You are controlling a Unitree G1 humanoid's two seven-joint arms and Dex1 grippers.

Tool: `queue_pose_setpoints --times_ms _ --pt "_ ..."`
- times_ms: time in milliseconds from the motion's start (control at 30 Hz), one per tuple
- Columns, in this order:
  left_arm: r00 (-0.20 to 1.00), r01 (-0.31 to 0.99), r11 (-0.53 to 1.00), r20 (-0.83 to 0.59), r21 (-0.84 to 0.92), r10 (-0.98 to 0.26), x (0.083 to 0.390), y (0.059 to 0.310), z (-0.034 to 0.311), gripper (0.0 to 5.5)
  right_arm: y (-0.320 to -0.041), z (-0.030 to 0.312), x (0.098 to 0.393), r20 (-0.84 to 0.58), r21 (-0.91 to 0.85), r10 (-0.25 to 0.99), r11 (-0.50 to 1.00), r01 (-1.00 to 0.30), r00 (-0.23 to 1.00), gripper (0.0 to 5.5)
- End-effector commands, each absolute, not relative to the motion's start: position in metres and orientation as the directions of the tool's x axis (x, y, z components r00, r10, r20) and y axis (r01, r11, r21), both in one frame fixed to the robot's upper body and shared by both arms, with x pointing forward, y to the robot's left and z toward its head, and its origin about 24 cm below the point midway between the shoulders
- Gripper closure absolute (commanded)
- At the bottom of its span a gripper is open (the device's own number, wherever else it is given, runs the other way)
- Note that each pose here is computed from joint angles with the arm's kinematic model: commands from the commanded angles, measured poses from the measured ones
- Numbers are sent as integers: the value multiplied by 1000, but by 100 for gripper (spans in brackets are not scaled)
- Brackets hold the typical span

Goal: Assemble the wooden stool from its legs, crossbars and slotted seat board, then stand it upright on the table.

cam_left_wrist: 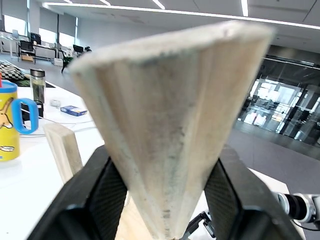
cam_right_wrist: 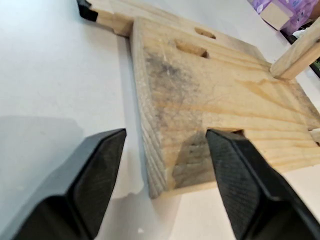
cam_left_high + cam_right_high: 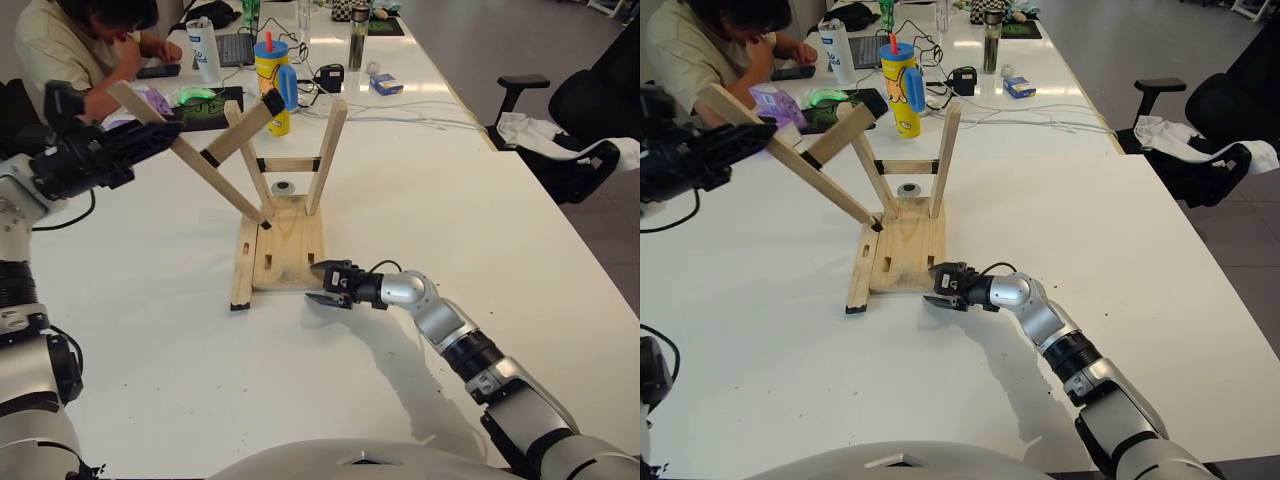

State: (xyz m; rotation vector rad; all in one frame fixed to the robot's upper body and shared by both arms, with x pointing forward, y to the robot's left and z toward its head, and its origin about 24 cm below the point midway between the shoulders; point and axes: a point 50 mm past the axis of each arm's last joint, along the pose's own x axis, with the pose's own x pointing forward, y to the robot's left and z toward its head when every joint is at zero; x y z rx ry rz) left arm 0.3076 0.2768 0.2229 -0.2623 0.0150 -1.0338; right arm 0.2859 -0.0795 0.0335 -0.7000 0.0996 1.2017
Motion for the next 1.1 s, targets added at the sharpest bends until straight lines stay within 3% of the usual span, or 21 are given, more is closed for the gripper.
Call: queue_pose_setpoints --times_ms 33,233,500,867,1100 --pt "489 863 468 85 -190 -868 312 265 212 344 -102 29 296 -496 -463 757 183 -867 425 250" --pt "472 871 459 43 -177 -880 308 256 194 344 -129 35 307 -506 -407 737 255 -877 448 250" --pt "457 883 451 17 -133 -889 312 244 187 344 -119 26 289 -526 -222 798 205 -953 294 250" --pt "397 911 406 -116 -70 -910 322 235 177 344 -117 18 288 -554 -212 761 264 -941 339 250" --pt "363 929 370 -163 -18 -918 330 239 195 344 -117 17 288 -566 -198 755 265 -944 331 250"
